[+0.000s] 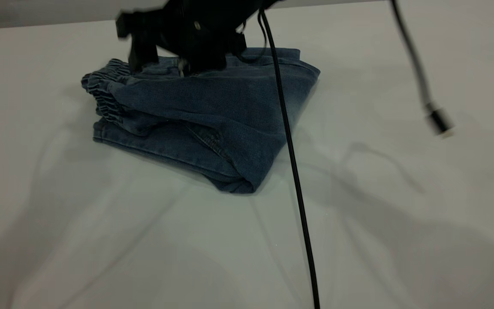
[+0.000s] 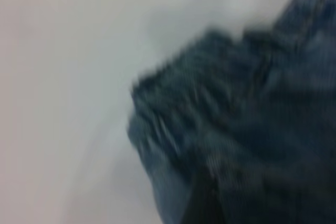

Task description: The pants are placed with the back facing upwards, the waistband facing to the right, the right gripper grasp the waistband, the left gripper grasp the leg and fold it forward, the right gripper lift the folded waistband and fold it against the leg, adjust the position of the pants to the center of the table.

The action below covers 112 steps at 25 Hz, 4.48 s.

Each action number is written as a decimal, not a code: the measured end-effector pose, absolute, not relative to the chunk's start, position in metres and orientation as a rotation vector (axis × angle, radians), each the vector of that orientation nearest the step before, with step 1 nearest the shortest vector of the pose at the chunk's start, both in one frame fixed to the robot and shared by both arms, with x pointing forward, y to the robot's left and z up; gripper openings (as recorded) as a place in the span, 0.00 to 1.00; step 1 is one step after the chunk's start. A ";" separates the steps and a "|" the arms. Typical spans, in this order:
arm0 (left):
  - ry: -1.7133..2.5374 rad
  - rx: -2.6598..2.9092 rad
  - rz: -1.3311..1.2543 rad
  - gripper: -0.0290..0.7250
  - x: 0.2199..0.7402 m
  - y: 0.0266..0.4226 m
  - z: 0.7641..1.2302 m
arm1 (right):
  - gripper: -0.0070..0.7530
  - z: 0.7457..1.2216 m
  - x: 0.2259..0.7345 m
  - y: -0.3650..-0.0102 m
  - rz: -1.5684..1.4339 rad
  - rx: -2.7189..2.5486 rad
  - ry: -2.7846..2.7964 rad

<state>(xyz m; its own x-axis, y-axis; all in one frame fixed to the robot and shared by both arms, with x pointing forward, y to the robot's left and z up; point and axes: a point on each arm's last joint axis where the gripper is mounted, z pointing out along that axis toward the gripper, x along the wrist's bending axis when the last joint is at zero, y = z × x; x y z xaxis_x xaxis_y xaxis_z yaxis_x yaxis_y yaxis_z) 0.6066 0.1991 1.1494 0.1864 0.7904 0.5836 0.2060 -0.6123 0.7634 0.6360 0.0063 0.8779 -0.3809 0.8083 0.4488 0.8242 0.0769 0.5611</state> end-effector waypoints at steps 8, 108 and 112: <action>0.927 1.911 1.457 0.64 0.600 0.202 1.159 | 0.68 0.893 0.623 0.008 -1.003 -1.489 -2.516; 0.815 1.272 1.398 0.64 0.405 0.254 1.290 | 0.63 1.321 0.470 -0.065 -1.765 -1.035 -2.558; 0.796 1.234 1.415 0.64 0.358 0.270 1.301 | 0.63 1.345 0.429 -0.094 -1.848 -0.960 -2.502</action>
